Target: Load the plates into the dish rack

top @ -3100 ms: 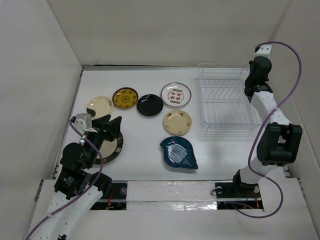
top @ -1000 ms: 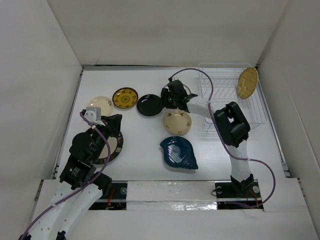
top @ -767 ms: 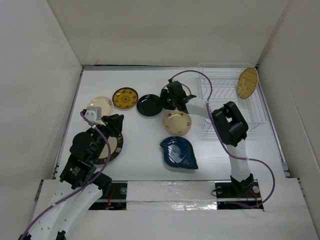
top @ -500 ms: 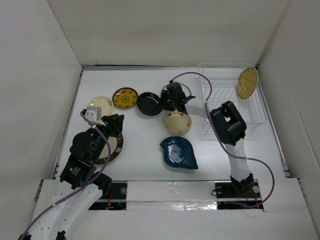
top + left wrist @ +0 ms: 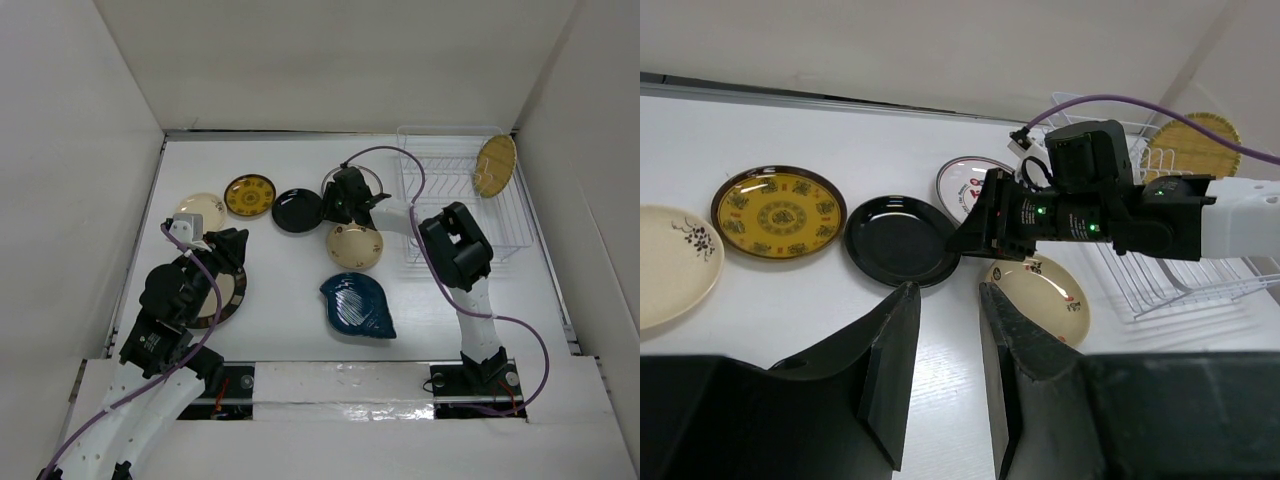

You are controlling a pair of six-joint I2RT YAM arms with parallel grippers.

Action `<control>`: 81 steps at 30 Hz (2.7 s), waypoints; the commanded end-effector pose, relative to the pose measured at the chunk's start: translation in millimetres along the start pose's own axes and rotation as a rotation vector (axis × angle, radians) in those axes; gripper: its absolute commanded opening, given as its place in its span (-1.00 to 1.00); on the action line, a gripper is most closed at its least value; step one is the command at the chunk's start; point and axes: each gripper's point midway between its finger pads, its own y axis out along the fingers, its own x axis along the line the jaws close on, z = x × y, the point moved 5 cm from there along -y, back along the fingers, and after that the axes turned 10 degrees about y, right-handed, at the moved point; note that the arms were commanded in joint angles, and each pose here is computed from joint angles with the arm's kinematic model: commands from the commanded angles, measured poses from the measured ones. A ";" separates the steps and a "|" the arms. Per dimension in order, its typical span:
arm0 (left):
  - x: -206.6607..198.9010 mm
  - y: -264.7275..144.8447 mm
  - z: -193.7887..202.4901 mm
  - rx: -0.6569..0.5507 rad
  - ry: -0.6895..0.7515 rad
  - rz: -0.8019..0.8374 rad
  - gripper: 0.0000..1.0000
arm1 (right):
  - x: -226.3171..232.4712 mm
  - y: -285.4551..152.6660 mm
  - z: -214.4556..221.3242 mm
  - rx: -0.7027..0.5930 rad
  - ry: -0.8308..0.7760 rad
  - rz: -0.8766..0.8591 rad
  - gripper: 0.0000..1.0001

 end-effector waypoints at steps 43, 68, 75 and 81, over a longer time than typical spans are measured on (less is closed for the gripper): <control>-5.1 -32.7 -33.4 -0.192 -0.033 0.061 -0.41 | -135.9 -336.0 -296.3 -1.022 -0.357 0.906 -1.00; -4.5 -26.4 -28.3 -0.164 -0.031 0.046 -0.40 | -203.1 -297.3 -321.8 -0.892 -0.437 1.098 -1.00; -4.5 -26.2 -27.6 -0.162 -0.031 0.046 -0.40 | -204.5 -299.2 -327.7 -0.890 -0.420 1.040 -1.00; -4.8 -25.6 -27.1 -0.159 -0.032 0.047 -0.40 | -229.5 -263.5 -305.2 -0.796 -0.407 1.024 -1.00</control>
